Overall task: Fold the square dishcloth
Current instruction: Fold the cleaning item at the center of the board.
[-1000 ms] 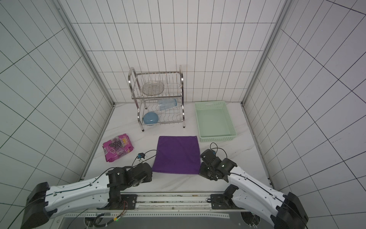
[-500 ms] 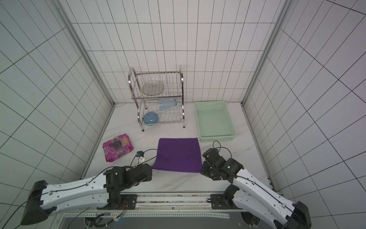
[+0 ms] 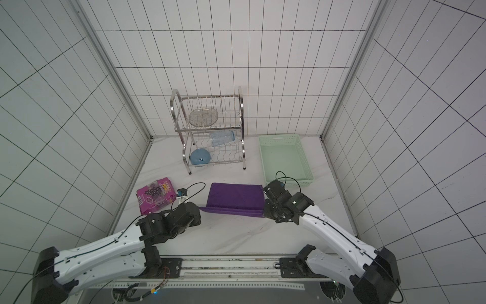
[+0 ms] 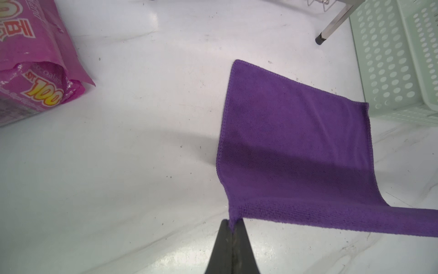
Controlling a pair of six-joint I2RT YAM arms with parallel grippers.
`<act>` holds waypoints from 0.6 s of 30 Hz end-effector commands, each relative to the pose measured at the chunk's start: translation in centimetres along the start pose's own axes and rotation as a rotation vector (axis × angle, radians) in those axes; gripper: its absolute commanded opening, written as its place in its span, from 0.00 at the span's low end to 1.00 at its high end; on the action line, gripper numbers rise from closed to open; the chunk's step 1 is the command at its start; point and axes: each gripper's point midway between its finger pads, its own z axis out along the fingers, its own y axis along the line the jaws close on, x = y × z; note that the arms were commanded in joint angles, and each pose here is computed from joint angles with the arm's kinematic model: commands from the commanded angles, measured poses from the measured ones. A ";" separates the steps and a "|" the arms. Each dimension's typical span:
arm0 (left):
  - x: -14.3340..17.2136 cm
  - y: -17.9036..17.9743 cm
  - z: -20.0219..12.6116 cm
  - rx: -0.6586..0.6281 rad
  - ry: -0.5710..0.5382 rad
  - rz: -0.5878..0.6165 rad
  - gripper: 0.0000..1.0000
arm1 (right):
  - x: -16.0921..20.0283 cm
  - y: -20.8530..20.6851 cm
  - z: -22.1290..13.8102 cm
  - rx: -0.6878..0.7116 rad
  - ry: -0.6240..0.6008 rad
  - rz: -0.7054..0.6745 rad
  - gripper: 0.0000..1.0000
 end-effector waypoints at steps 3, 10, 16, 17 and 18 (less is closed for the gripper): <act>-2.1 -2.2 0.8 0.063 -0.010 0.030 0.00 | -2.7 -0.1 -0.3 0.043 -0.037 -0.055 0.00; -3.6 -2.7 2.9 0.046 0.005 0.008 0.00 | -4.8 0.9 1.3 0.058 -0.014 -0.073 0.00; -3.3 -1.9 6.0 0.002 0.102 -0.016 0.00 | -5.5 1.4 4.2 0.092 0.032 -0.085 0.00; -3.2 -1.9 6.7 -0.001 0.115 -0.020 0.00 | -5.6 1.4 4.6 0.099 0.037 -0.083 0.00; -3.1 -1.8 7.2 -0.004 0.127 -0.022 0.00 | -5.8 1.4 4.9 0.105 0.042 -0.080 0.00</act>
